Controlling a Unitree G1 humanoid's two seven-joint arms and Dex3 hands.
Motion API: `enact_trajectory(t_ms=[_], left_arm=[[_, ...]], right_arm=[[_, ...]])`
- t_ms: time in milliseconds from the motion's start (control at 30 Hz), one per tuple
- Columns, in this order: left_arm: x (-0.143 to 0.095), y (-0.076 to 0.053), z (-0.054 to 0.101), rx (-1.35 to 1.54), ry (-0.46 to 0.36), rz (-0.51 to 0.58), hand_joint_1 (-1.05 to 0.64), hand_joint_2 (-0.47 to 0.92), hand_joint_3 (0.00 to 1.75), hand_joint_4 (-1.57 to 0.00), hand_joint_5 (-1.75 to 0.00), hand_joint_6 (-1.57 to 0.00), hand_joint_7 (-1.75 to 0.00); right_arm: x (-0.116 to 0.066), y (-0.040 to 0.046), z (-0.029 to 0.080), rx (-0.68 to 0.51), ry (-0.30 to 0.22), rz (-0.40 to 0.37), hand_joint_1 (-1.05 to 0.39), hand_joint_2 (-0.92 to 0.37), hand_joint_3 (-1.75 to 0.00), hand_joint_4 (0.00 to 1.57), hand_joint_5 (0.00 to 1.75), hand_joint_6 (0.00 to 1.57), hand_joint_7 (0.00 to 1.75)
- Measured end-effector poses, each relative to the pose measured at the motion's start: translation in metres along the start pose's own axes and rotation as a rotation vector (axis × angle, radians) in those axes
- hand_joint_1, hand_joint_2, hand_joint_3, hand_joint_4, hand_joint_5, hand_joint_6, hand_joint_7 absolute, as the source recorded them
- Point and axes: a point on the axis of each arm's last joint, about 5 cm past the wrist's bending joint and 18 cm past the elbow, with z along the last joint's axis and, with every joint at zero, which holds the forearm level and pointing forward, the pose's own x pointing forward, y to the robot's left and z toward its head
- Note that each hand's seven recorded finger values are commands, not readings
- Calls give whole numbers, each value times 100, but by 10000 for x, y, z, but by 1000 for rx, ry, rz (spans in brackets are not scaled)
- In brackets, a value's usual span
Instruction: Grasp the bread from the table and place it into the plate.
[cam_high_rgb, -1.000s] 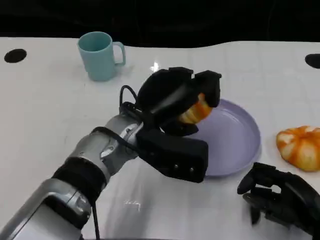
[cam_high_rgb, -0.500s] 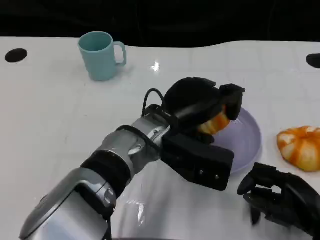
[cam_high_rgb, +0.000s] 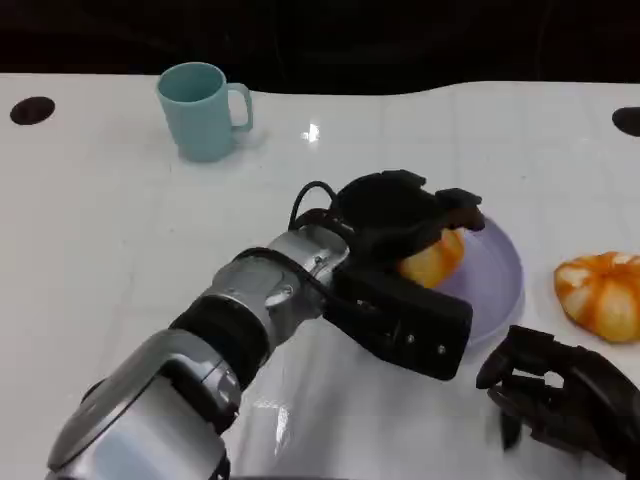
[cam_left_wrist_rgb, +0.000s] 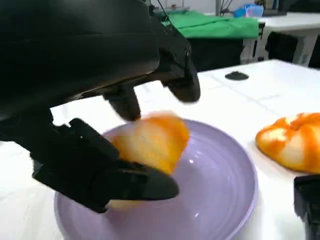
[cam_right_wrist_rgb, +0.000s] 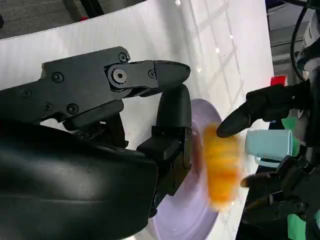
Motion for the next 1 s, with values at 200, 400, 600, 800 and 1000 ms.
enact_trajectory(t_ms=[200, 400, 600, 800, 1000], left_arm=[[-3, 22, -12, 14, 10, -45, -99, 92, 72, 0, -21, 0, -16], [-22, 67, -47, 29, 13, -55, -100, 92, 73, 0, -19, 0, -18], [-64, 187, -92, 46, -3, -31, -99, 92, 73, 0, -18, 0, -18], [-186, 241, -159, 26, -16, 4, -95, 92, 66, 0, -30, 0, -27], [-369, 181, -238, -55, -39, 67, -87, 92, 66, -1, -63, -7, -39]], right_arm=[[-3, 0, -8, 1, 2, 0, -51, -92, -31, 68, 175, 63, 143], [-3, -1, -8, 0, 0, 2, -51, -92, -31, 68, 175, 63, 143], [-1, -9, -15, 8, 1, 9, -51, -92, -31, 67, 175, 62, 143], [3, -7, -10, 0, 3, 6, -51, -92, -31, 66, 175, 62, 143], [7, -5, -8, -2, 3, 3, -52, -92, -31, 65, 175, 62, 142]])
